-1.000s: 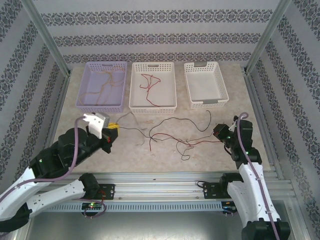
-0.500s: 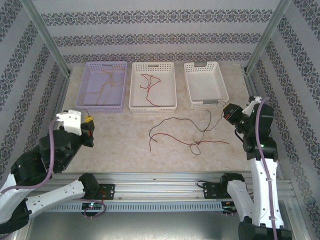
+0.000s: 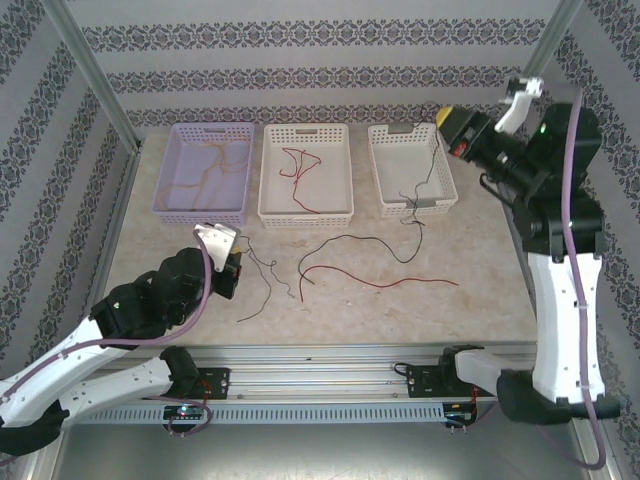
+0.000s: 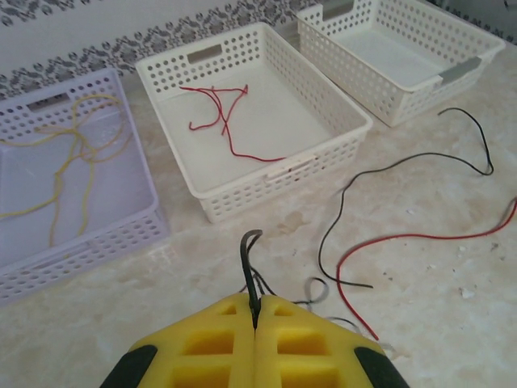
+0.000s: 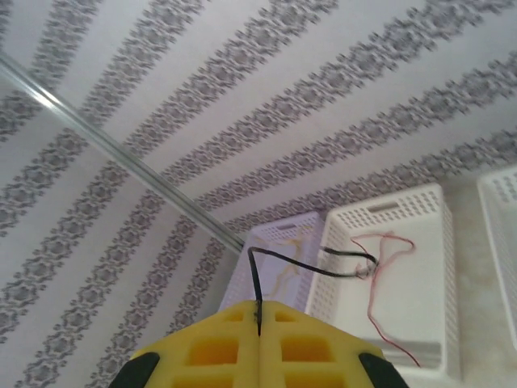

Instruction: Untangle the cables

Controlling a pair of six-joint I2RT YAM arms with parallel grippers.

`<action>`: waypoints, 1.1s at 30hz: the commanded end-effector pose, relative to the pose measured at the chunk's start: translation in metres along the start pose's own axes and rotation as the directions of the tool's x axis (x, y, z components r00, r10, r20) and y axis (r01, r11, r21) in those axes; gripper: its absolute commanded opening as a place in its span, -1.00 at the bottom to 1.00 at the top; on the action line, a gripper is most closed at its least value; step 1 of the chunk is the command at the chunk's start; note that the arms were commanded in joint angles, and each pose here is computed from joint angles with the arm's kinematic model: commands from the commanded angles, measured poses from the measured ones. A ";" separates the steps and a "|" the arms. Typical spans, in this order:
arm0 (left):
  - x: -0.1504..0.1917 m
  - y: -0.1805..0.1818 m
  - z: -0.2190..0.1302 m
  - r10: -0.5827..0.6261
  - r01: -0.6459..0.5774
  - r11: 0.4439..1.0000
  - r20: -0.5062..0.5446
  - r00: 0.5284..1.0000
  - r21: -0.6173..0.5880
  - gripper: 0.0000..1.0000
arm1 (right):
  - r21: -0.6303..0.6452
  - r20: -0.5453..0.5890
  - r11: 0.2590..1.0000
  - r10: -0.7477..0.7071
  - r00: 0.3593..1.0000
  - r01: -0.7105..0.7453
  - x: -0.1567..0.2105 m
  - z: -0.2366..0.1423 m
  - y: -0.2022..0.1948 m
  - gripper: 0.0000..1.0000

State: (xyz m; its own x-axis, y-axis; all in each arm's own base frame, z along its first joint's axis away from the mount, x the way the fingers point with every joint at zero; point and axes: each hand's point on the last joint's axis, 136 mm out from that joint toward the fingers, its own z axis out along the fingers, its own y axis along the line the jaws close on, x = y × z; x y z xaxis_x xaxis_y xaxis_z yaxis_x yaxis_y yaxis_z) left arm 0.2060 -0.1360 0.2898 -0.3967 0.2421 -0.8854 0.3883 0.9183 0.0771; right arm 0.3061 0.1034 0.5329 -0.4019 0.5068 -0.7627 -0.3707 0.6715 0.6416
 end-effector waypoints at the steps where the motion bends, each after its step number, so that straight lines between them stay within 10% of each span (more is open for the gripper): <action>1: -0.010 -0.007 -0.001 -0.012 0.010 0.999 0.050 0.999 0.046 -1.00 | -0.010 -0.056 0.999 -0.033 0.998 0.032 -0.005 0.013 0.006 -1.00; 21: 0.013 -0.016 0.016 0.037 -0.034 0.998 -0.045 0.998 0.059 -1.00 | 0.124 -0.049 0.989 -0.078 0.996 0.084 -0.058 0.134 -0.091 -1.00; 33: 0.018 -0.018 0.025 0.062 -0.058 0.997 -0.076 0.995 0.052 -1.00 | 0.293 -0.175 0.949 -0.063 0.983 0.113 -0.006 0.183 -0.193 -1.00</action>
State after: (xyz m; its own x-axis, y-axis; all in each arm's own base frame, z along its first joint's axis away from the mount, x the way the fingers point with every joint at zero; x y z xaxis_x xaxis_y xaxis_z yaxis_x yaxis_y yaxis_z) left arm 0.2091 -0.1555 0.2608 -0.4465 0.3122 -0.8386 0.4504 0.8882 0.0909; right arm 0.5228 0.0803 0.4192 -0.5406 0.3965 -0.7420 -0.1854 0.8042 0.5647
